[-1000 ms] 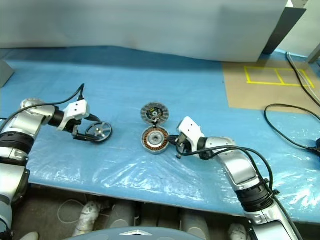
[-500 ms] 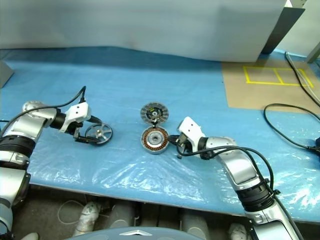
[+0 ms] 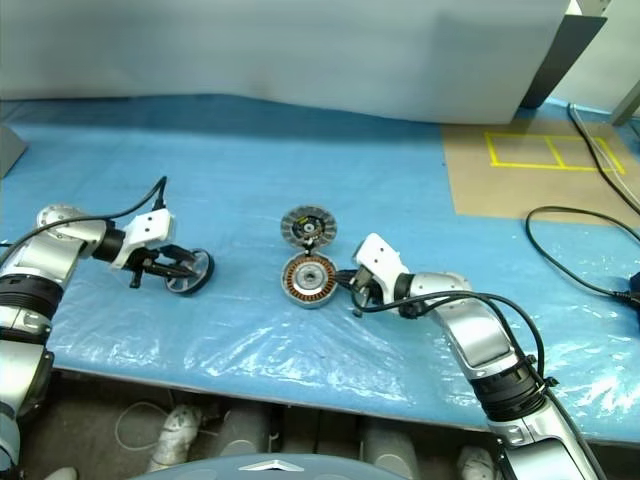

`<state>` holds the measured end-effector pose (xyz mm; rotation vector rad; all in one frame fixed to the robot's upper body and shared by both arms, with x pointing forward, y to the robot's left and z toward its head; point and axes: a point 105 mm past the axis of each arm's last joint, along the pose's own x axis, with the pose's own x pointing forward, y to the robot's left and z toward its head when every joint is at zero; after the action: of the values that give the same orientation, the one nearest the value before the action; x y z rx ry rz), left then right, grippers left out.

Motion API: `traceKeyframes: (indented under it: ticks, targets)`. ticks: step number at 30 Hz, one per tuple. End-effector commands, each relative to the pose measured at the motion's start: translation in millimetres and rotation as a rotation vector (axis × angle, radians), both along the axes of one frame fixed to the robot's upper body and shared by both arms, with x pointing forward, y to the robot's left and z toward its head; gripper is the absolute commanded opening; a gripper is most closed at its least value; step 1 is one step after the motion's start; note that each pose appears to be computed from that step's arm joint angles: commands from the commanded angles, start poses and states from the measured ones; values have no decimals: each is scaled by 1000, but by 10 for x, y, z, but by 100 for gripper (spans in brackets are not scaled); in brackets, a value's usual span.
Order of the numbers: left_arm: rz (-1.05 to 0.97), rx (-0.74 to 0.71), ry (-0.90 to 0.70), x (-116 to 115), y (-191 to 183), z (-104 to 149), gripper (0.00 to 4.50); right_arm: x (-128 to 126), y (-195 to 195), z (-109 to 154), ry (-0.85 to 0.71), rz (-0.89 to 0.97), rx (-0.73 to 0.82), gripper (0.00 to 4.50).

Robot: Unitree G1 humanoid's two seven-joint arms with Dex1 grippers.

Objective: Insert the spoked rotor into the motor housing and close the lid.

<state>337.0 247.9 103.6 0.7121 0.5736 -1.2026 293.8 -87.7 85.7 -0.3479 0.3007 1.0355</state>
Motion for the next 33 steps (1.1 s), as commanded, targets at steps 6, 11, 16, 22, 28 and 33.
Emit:
traceKeyframes:
  ticks: [6, 11, 16, 22, 28, 33]
  targets:
    - [3, 82, 84, -156, 167, -203, 112, -3, -24, -48, -2, -4, -25, 0]
    - [-22, 53, 69, -163, 74, -218, 112, 1, -14, -48, -6, -3, -26, 0]
    - [-22, -61, -1, -57, -130, -9, 112, 6, -21, 24, 1, -5, 10, 0]
    - [-93, -252, -55, -64, -480, 402, 112, -55, -115, 228, 16, -15, 101, 0]
    - [-170, -346, -75, -156, -761, 602, 112, -123, -339, 360, 3, -85, 130, 0]
    - [-243, -433, -71, -224, -1098, 700, 112, -135, -530, 340, 9, -181, 127, 0]
